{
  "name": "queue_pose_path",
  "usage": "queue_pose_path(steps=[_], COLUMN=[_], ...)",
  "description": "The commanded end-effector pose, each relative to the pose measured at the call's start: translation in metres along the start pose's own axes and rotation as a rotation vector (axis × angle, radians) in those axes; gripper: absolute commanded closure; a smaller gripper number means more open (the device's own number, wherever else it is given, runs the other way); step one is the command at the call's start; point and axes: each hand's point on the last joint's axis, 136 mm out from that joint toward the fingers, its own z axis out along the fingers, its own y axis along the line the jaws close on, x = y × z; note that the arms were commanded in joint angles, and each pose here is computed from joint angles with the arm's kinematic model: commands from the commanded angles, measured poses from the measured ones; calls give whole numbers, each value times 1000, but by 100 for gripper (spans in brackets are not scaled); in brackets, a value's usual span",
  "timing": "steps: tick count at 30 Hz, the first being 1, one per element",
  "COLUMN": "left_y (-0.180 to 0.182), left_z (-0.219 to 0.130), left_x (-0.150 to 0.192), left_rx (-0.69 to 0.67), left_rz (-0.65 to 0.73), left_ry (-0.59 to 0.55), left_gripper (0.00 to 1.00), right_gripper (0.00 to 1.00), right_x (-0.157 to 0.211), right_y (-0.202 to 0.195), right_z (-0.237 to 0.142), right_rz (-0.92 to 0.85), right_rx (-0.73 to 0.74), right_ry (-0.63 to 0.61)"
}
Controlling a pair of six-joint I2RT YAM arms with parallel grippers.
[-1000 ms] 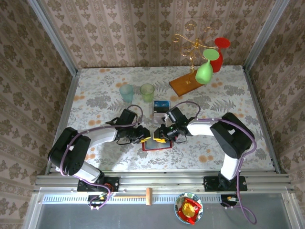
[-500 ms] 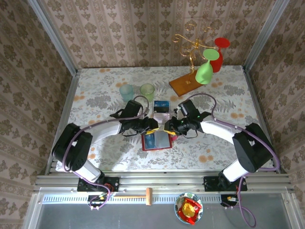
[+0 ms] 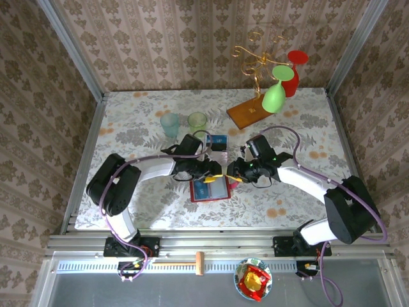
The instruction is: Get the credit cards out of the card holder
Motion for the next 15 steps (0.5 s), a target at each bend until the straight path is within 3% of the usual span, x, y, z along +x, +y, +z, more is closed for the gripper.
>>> queue_pose_path(steps=[1, 15], left_y=[-8, 3], left_z=[3, -12], left_x=[-1, 3], left_rx=[22, 6], left_rz=[34, 28], left_ry=[17, -20], left_gripper=[56, 56], right_gripper=[67, 73], right_x=[1, 5], right_y=[-1, 14], right_z=[-9, 14], right_rz=[-5, 10], right_rx=[7, -45], right_ry=[-21, 51])
